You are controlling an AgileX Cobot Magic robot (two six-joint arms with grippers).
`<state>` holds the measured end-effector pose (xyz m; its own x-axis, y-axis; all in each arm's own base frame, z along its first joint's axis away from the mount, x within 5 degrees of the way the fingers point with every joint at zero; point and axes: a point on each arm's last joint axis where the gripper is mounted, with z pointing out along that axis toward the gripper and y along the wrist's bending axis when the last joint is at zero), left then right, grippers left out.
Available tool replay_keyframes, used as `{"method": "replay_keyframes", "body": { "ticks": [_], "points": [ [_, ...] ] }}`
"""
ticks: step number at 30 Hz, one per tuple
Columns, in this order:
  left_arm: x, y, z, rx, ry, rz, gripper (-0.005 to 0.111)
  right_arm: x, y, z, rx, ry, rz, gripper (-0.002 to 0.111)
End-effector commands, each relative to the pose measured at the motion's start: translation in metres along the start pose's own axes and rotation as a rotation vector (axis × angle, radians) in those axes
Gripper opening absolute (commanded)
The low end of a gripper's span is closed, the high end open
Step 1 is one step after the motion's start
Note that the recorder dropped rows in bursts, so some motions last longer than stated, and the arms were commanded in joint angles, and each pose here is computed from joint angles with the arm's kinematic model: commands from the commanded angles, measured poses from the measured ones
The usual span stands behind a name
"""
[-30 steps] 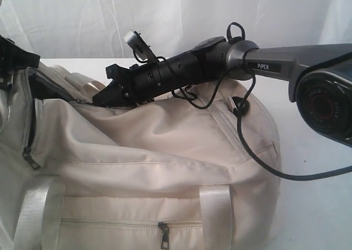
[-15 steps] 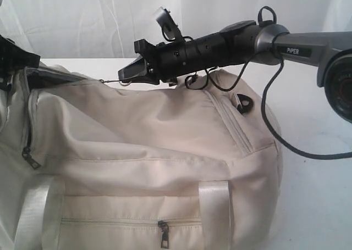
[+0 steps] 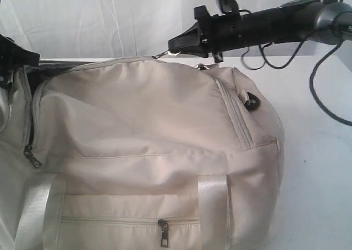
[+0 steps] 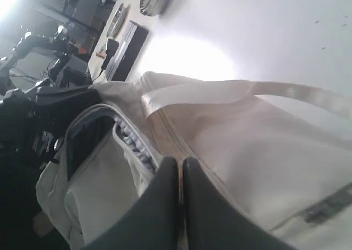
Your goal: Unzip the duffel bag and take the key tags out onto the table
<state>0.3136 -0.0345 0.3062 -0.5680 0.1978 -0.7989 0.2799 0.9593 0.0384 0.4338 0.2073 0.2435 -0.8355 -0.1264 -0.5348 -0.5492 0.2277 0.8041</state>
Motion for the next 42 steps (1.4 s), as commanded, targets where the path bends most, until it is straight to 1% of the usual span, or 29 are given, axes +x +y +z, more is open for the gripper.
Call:
{"method": "replay_keyframes", "body": {
  "ticks": [1, 4, 8, 14, 19, 23, 28, 31, 35, 39, 42],
  "points": [
    [-0.008, 0.004, -0.006, -0.032, -0.067, -0.003, 0.000, -0.012, -0.010, -0.043, 0.051, -0.079, 0.010, 0.000],
    [-0.008, 0.004, -0.006, -0.028, -0.061, -0.003, 0.000, -0.013, -0.022, -0.065, 0.104, -0.092, 0.032, 0.000],
    [-0.007, 0.003, -0.006, -0.025, -0.055, -0.002, 0.000, -0.011, -0.032, -0.084, 0.172, -0.079, 0.045, 0.000],
    [-0.007, 0.003, -0.006, -0.024, -0.053, -0.002, 0.000, -0.015, -0.024, -0.101, 0.209, -0.092, 0.030, 0.000],
    [-0.008, 0.004, -0.006, -0.028, -0.060, -0.007, 0.000, -0.013, -0.022, -0.113, 0.270, -0.073, 0.091, 0.000],
    [-0.009, 0.004, -0.007, -0.036, -0.074, -0.009, 0.000, -0.011, -0.011, -0.119, 0.347, -0.023, 0.059, 0.000],
    [-0.009, 0.005, -0.007, -0.040, -0.081, -0.009, 0.000, -0.003, 0.009, -0.122, 0.347, -0.020, 0.059, 0.000],
    [-0.009, 0.005, -0.007, -0.040, -0.081, -0.009, 0.000, 0.007, 0.024, -0.121, 0.360, 0.008, 0.047, 0.000],
    [-0.009, 0.005, -0.007, -0.040, -0.081, -0.009, 0.000, 0.026, 0.041, -0.119, 0.434, 0.107, 0.001, 0.000],
    [-0.009, 0.005, -0.007, -0.040, -0.081, -0.009, 0.000, 0.035, 0.061, -0.120, 0.386, 0.082, -0.036, 0.000],
    [-0.009, 0.005, -0.007, -0.040, -0.081, -0.009, 0.000, 0.043, 0.076, -0.119, 0.374, 0.083, -0.045, 0.000]
  ]
}}
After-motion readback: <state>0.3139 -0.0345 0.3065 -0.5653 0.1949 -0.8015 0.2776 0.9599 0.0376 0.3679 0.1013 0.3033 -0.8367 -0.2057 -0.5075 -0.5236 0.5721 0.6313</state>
